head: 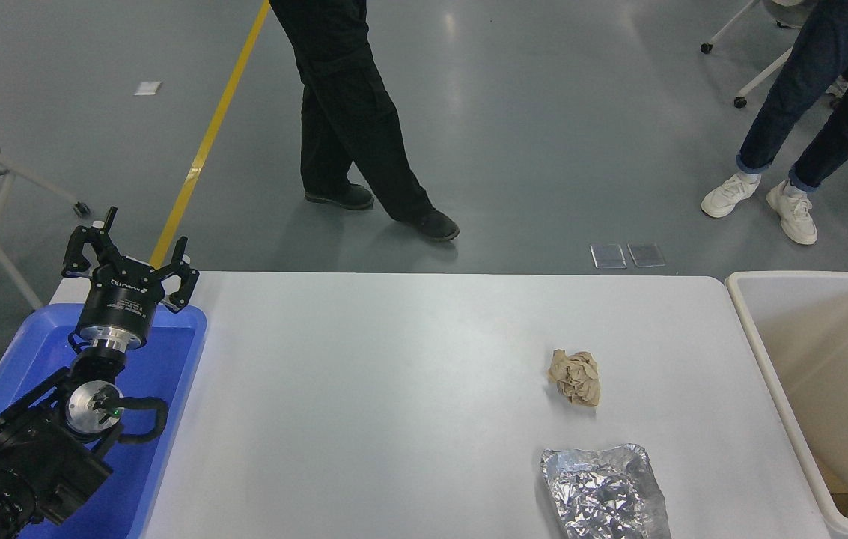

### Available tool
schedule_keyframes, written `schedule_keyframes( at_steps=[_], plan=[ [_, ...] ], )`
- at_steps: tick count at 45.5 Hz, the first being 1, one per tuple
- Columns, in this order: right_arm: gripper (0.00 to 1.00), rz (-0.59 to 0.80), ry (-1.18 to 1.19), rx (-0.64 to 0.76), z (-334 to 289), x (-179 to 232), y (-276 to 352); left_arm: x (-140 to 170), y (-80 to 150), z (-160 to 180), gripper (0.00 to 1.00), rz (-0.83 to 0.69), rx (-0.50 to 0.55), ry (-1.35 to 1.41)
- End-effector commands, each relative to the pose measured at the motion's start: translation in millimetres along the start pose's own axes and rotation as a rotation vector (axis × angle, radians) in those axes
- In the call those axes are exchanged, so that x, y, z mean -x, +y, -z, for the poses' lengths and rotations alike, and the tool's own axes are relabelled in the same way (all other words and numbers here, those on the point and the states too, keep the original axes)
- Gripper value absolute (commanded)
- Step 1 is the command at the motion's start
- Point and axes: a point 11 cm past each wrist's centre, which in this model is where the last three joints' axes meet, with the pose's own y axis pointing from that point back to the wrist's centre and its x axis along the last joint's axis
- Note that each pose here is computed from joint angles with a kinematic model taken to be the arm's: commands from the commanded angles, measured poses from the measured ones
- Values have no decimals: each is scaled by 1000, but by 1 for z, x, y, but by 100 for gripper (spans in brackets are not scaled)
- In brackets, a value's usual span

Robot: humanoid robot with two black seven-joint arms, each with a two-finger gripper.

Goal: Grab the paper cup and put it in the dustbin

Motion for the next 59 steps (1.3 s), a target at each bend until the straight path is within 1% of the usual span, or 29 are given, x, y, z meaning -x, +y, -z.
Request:
schedule_keyframes(
  at_steps=[1, 5, 9, 12, 20, 26, 31, 35, 42, 45, 46, 49, 51, 55, 59],
  plan=[
    [95, -27, -12, -5, 3, -5, 0, 0, 0, -1, 98, 0, 0, -1],
    [95, -13, -19, -11, 7, -3, 0, 0, 0, -1, 98, 0, 0, -1],
    [98, 26, -48, -41, 24, -4, 2, 0, 0, 0, 98, 1, -1, -2],
    [100, 80, -64, -60, 31, -4, 6, 0, 0, 0, 98, 1, -1, -2],
    [100, 217, -97, -93, 34, -21, 30, 0, 0, 0, 98, 1, -2, -3],
    [100, 304, 20, -125, 46, -37, 53, 0, 0, 0, 98, 1, -4, -4],
    [100, 309, 160, -148, 64, -59, 71, 0, 0, 1, 98, 2, -6, -4],
    [100, 331, 221, -178, 83, -65, 86, 0, 0, 1, 98, 2, -6, -4],
    [100, 492, 223, -225, 104, -62, 115, 0, 0, 1, 98, 2, -6, -4],
    [100, 610, 240, -263, 123, -66, 133, 0, 0, 1, 98, 2, -6, -4],
    [100, 718, 273, -303, 143, -76, 152, 0, 0, 1, 98, 2, -6, -4],
    [100, 838, 339, -345, 167, -91, 180, 0, 0, 0, 98, 0, -6, -5],
    [100, 890, 375, -373, 181, -103, 198, 0, 0, 0, 98, 0, -6, -5],
    [100, 933, 434, -434, 207, -126, 230, 0, 0, 0, 98, 0, -5, -4],
    [100, 905, 462, -484, 233, -142, 254, 0, 0, 0, 98, 0, -5, -4]
  ],
)
